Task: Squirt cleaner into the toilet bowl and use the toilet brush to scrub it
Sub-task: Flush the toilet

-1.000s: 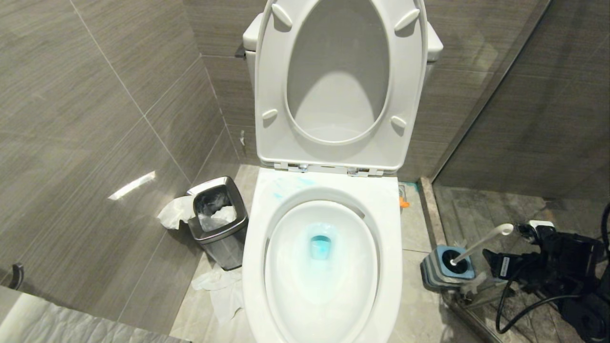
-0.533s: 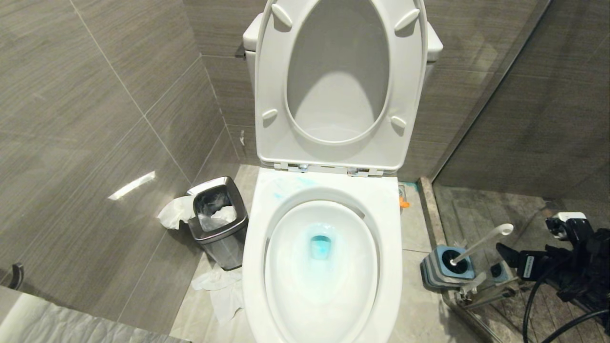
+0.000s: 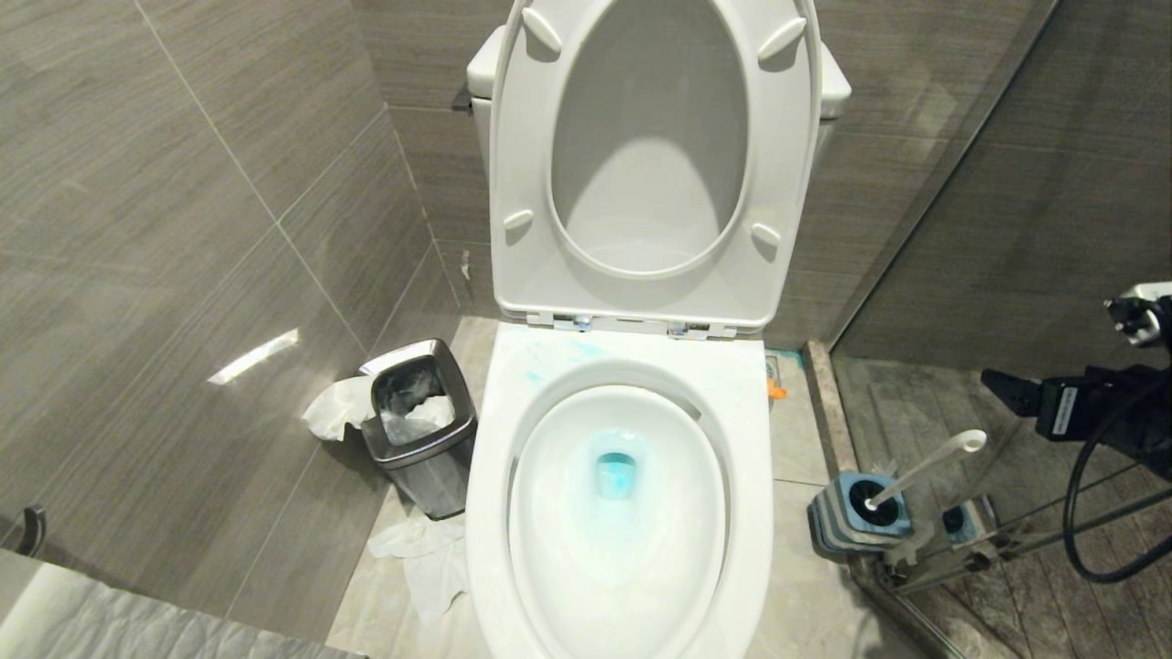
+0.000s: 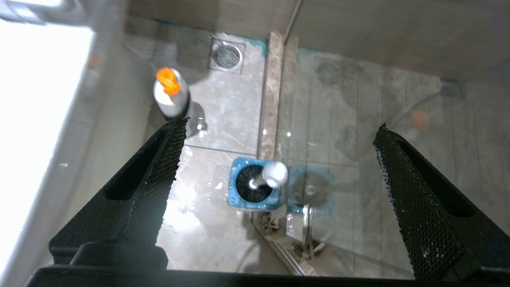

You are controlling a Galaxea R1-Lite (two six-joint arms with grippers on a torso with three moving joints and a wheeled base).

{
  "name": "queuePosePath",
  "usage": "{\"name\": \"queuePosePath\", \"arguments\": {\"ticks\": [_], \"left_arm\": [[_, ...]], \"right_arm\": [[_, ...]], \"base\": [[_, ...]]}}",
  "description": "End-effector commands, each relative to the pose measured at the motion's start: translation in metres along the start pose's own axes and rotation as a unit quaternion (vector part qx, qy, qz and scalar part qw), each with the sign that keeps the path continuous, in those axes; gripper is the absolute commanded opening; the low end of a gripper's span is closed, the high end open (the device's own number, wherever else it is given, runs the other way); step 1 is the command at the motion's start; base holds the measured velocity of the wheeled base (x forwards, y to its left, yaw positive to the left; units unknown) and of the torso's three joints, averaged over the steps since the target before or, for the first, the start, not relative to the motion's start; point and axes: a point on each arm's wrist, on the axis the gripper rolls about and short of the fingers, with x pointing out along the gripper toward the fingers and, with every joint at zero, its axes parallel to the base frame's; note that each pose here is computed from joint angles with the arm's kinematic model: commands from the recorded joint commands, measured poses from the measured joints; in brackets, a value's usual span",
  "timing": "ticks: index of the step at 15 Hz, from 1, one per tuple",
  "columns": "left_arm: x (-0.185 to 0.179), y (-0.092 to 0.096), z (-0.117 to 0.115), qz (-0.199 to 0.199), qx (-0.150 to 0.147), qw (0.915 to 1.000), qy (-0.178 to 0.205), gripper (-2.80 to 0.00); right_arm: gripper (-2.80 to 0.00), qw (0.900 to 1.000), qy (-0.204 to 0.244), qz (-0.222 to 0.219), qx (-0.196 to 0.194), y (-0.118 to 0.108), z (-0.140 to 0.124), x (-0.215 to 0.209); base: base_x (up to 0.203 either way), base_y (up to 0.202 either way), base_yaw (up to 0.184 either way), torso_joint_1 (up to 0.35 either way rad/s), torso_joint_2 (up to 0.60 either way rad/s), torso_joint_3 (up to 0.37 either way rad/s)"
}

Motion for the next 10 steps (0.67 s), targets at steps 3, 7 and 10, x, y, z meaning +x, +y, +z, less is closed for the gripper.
{"name": "queuePosePath", "arguments": {"ticks": [3, 7, 10], "left_arm": [[0.000, 0.000, 0.000, 0.000, 0.000, 1.0000, 0.001, -2.80], [0.000, 0.000, 0.000, 0.000, 0.000, 1.0000, 0.001, -2.80], [0.000, 0.000, 0.000, 0.000, 0.000, 1.0000, 0.001, -2.80]], "right_arm": [[0.00, 1.000, -0.021, 0.009, -0.005, -0.004, 0.044, -0.022], [-2.80, 0.999, -0.033, 0.026, -0.011, -0.004, 0.051, -0.029], [-2.80, 0.999, -0.033, 0.029, -0.010, -0.004, 0.056, -0.042]], "base": [[0.000, 0.000, 0.000, 0.000, 0.00, 0.000], [0.000, 0.000, 0.000, 0.000, 0.00, 0.000], [0.000, 0.000, 0.000, 0.000, 0.00, 0.000]]}}
